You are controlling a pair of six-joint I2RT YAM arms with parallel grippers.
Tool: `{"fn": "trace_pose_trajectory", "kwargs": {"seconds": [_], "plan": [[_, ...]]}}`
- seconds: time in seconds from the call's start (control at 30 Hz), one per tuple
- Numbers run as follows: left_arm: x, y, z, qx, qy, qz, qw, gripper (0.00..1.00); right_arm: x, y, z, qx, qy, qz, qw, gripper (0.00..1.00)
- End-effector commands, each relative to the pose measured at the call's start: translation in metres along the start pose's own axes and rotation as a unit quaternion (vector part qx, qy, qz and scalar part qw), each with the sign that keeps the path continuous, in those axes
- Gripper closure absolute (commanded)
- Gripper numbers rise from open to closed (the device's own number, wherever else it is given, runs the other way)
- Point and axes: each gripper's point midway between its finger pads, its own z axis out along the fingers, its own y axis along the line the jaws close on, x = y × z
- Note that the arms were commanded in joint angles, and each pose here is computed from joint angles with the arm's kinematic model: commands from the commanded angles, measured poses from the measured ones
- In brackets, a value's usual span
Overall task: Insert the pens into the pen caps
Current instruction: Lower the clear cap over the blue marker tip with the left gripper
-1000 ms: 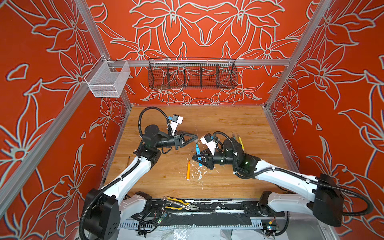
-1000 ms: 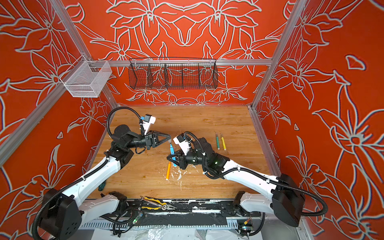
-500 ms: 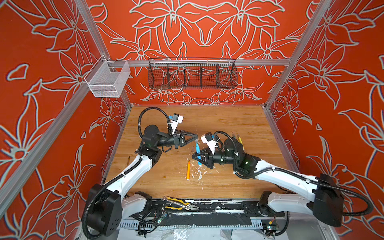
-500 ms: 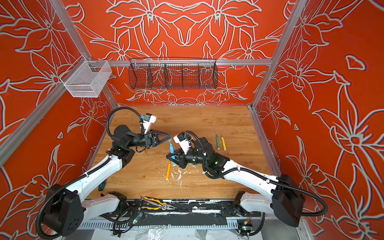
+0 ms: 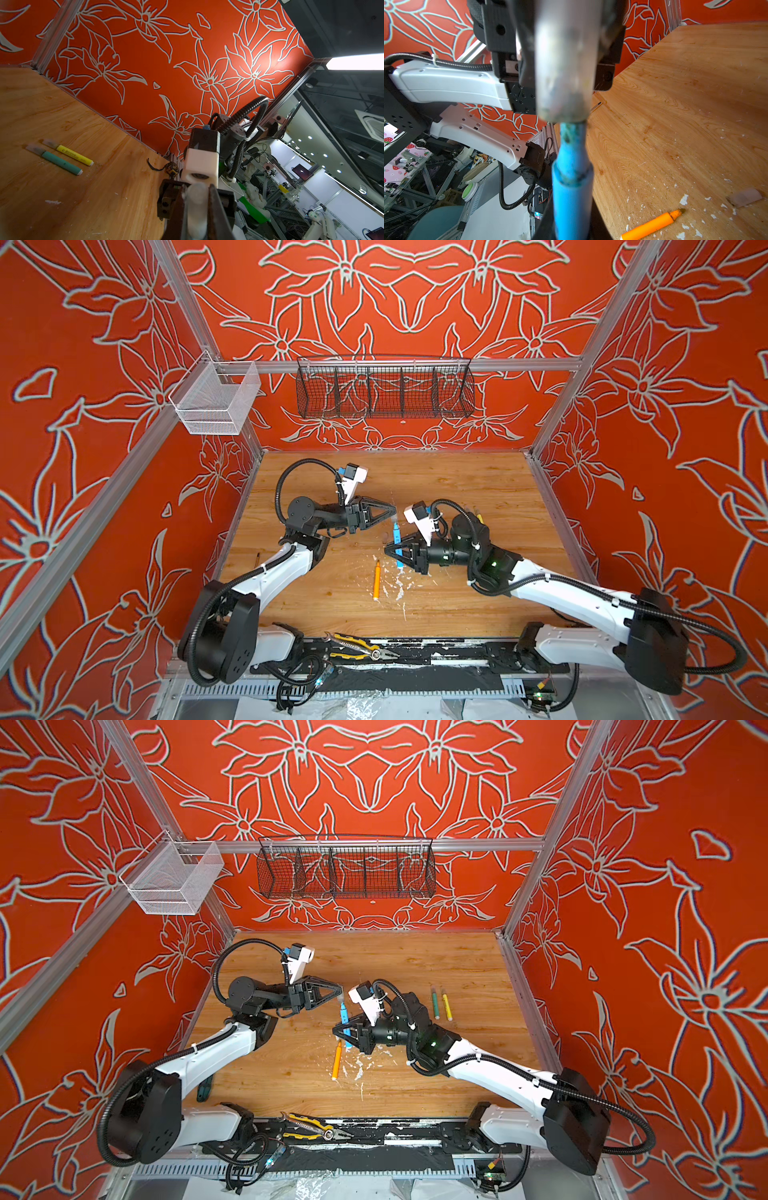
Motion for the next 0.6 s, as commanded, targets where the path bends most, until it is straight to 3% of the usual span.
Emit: {"fn": "trace_pose_trajectory", "kwargs": {"seconds": [0.0,0.2,0.33,0.43,0.57], "plan": [[0.008,-0.017,0.002,0.042,0.038,0.004,0.998,1.00,-0.024,0.004,-0.006,0.000,-0.039,-0.009,0.999,1.00],[0.016,-0.005,0.002,0.027,0.034,0.002,0.999,1.00,-0.038,0.012,-0.010,-0.002,-0.058,-0.011,0.998,1.00],[0.026,0.002,0.004,-0.002,0.044,0.006,0.999,1.00,-0.045,0.003,-0.019,0.040,-0.076,-0.004,0.996,1.00],[0.036,0.002,0.005,-0.039,0.057,0.027,0.997,1.00,-0.049,-0.007,-0.028,0.083,-0.085,0.003,0.993,1.00],[0.046,-0.001,0.006,-0.092,0.068,0.073,0.991,1.00,-0.050,-0.003,-0.029,0.079,-0.081,0.004,0.994,1.00]]}}
